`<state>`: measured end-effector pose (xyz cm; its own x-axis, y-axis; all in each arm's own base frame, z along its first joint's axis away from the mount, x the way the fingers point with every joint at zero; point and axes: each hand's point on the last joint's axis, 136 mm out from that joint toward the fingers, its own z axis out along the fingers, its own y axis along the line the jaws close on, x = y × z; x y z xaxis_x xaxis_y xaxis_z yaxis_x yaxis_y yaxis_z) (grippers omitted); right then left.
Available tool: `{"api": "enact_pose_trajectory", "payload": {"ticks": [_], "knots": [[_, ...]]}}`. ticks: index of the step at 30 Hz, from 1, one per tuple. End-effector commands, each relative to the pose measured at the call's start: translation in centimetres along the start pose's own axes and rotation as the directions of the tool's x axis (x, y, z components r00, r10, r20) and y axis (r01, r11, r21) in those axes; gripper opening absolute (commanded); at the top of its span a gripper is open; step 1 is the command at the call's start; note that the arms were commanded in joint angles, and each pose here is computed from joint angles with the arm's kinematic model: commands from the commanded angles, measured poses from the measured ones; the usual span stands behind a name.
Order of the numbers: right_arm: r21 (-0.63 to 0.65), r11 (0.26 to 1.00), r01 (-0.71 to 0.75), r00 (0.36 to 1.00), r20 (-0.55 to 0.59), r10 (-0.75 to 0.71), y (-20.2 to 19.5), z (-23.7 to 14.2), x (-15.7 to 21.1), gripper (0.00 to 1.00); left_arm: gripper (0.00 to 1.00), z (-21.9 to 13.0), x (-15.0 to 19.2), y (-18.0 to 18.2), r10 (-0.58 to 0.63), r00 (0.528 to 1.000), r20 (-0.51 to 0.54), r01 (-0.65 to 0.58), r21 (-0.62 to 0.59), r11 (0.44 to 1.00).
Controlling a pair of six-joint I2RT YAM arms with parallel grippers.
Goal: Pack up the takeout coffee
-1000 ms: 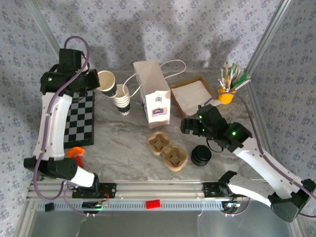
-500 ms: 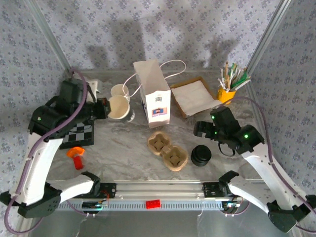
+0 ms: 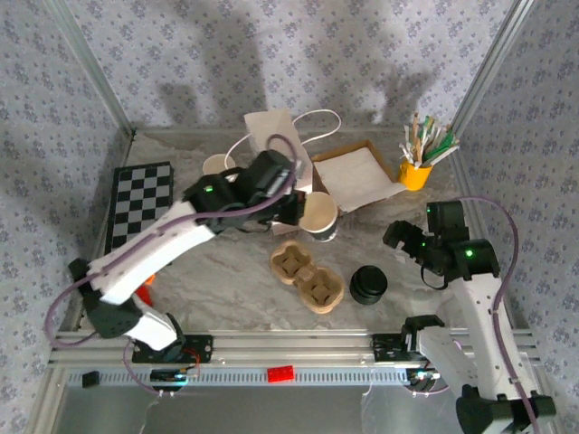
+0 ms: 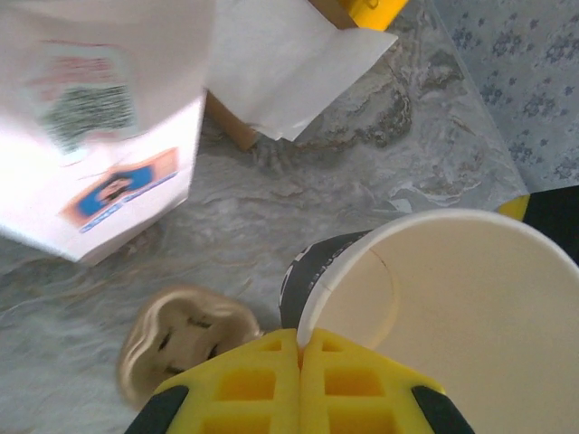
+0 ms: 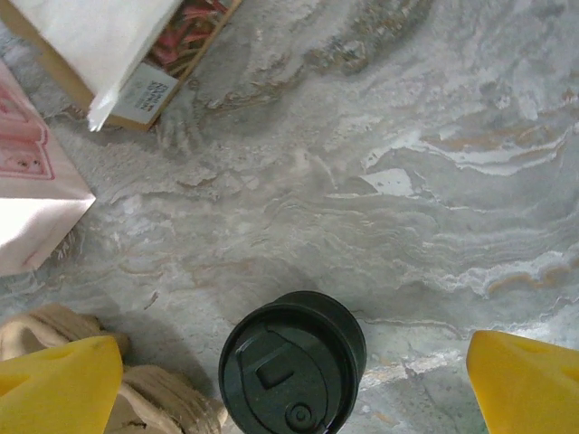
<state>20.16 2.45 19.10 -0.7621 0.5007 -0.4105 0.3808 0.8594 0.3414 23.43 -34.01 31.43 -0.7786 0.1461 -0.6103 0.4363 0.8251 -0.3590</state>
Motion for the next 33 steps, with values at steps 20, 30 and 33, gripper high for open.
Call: {"api": "enact_pose_trajectory", "payload": {"ticks": [20,30,33], "knots": [[-0.094,0.979,-0.181,0.983,-0.046,0.177,-2.6,2.8,-0.8,1.00,0.00,20.4,0.9,-3.0,0.090,0.973,-0.213,-0.115,-0.107,0.988],[-0.088,0.978,-0.188,0.982,-0.024,0.187,-2.7,3.2,-1.3,1.00,0.00,23.0,3.1,-1.8,0.104,0.953,-0.285,-0.147,-0.133,0.980],[-0.079,0.980,-0.181,0.983,-0.031,0.179,-2.7,3.3,-1.1,1.00,0.07,23.0,3.1,-1.9,0.108,0.952,-0.287,-0.150,-0.127,0.980]]}}
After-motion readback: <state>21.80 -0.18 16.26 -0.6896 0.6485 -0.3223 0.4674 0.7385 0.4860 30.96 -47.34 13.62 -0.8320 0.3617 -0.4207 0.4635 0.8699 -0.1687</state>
